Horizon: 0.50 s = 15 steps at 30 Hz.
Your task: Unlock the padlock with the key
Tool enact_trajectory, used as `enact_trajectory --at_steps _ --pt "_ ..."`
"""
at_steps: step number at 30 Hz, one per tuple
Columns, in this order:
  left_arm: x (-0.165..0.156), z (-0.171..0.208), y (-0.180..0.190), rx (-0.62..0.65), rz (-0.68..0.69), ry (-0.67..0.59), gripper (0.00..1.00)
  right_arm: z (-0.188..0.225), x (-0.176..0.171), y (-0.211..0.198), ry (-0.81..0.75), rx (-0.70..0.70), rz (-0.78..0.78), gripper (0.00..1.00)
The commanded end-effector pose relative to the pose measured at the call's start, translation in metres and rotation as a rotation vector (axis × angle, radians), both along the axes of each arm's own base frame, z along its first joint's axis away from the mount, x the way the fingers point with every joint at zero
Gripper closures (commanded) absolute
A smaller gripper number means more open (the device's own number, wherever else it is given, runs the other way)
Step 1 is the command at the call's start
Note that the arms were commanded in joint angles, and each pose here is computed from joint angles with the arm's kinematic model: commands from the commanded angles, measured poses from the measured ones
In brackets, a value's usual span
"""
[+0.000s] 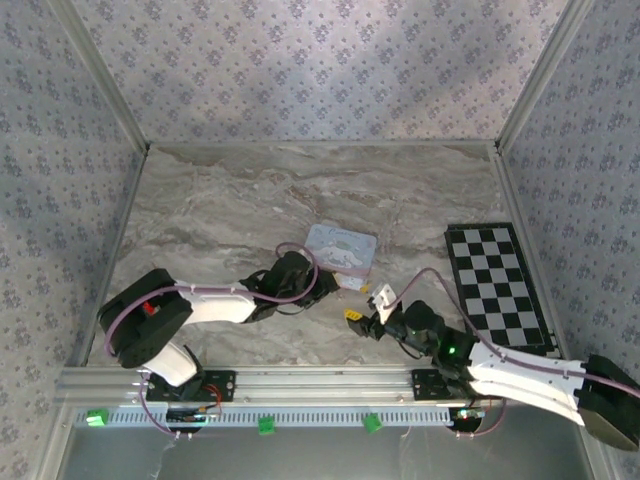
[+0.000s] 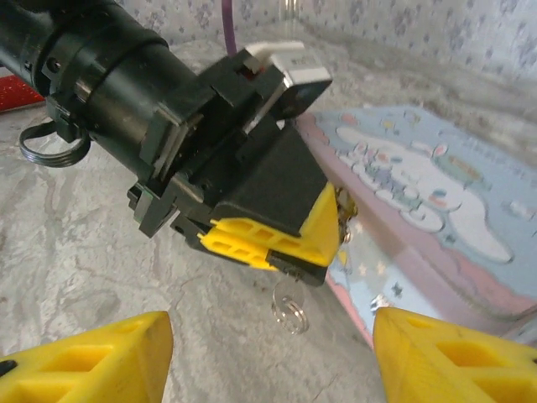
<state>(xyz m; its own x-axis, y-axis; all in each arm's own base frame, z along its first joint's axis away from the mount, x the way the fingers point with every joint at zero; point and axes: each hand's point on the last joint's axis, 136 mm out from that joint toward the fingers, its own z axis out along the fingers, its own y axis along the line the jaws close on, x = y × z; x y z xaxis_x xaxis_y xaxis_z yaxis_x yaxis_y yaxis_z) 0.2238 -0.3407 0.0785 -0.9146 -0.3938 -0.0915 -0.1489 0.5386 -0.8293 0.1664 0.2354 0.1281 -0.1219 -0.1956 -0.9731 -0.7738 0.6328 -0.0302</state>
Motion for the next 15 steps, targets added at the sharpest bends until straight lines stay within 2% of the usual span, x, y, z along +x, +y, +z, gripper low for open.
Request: enact_trajectory --at_steps 1,7,15 --pt "0.010 0.033 -0.004 -0.053 0.002 -0.065 1.00 0.018 0.011 -0.001 -0.134 -0.038 -0.070 0.38" --pt "0.007 0.039 -0.002 -0.067 0.004 -0.065 1.00 0.007 0.006 0.017 -0.162 -0.124 -0.035 0.42" --pt "0.002 0.044 0.002 -0.093 0.008 -0.058 1.00 0.005 0.010 0.029 -0.177 -0.138 -0.053 0.51"
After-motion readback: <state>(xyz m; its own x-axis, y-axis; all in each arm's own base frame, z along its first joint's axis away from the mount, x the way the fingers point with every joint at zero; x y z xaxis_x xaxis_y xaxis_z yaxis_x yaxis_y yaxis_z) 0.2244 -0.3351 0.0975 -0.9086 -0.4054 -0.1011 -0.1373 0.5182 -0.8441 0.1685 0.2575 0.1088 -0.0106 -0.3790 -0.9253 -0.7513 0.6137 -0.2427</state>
